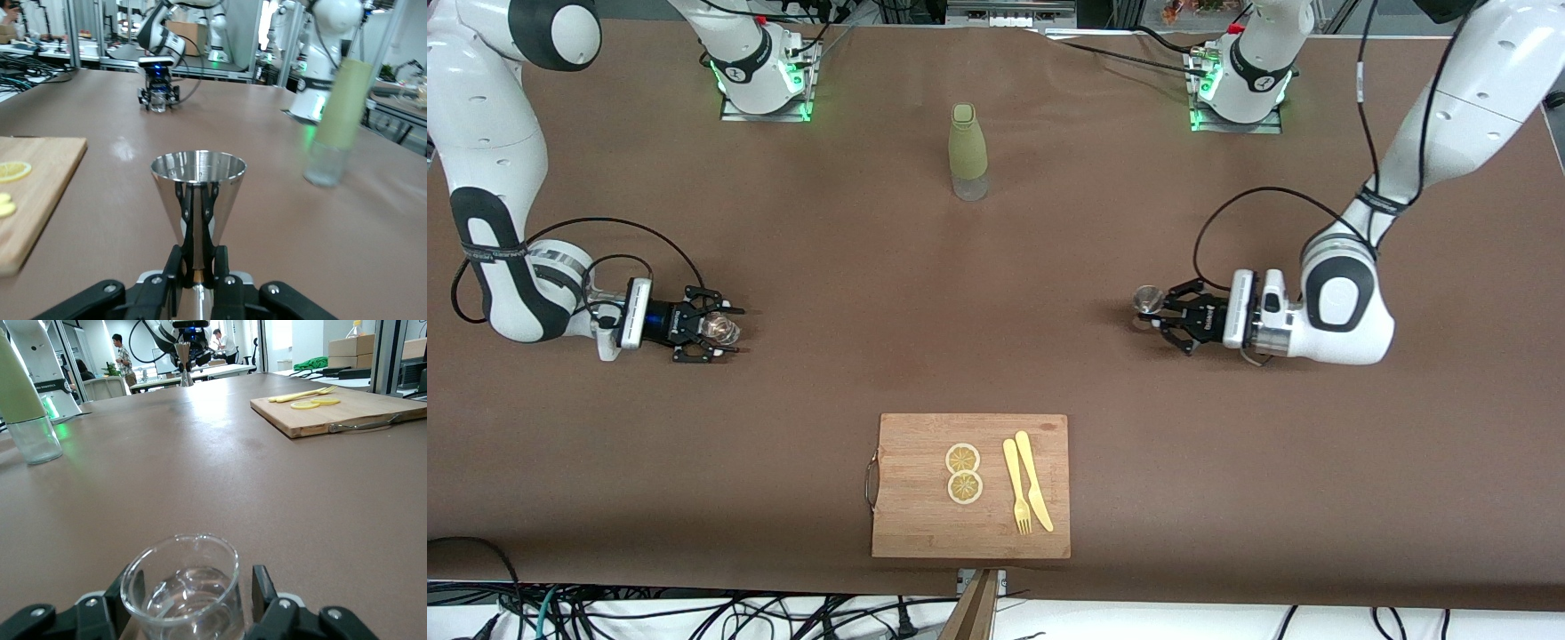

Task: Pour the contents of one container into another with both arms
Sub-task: 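Carry the jigger with the left gripper toward the table middle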

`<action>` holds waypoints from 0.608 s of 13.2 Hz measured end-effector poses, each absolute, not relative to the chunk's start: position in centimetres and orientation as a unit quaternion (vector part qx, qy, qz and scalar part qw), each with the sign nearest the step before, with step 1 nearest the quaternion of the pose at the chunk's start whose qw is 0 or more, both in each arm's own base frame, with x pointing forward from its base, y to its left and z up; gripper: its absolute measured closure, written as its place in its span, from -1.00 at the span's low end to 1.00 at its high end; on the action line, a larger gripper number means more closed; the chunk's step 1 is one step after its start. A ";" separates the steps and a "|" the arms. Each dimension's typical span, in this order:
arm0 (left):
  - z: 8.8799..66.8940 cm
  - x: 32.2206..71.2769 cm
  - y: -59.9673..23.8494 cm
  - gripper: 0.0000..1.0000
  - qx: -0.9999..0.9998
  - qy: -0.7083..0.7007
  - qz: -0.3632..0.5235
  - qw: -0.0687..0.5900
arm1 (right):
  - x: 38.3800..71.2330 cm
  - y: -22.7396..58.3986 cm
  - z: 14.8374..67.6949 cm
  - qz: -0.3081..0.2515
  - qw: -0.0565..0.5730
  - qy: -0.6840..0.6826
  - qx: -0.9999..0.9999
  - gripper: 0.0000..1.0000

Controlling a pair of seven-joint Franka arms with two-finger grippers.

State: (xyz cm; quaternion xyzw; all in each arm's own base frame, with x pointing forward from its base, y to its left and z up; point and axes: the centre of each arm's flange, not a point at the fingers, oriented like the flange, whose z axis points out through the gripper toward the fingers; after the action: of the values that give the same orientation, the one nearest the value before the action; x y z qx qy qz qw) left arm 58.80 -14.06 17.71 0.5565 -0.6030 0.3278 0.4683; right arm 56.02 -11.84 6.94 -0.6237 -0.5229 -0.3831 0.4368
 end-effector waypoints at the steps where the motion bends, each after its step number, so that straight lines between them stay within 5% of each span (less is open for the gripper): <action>1: 18.0 58.7 -16.1 0.57 0.565 -0.594 0.330 0.467 | 56.0 -11.8 6.9 -0.383 0.437 -0.523 -0.623 -0.43; 8: 19.4 57.0 -29.4 0.57 0.631 -0.557 0.286 0.459 | 56.1 -11.4 7.0 -0.382 0.438 -0.525 -0.621 -0.07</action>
State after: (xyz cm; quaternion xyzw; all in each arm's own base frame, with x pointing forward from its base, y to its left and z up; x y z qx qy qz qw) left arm 56.96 -29.39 19.43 0.6305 -0.5572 0.2857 0.4586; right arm 56.13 -11.38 6.96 -0.6211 -0.5253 -0.3824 0.4383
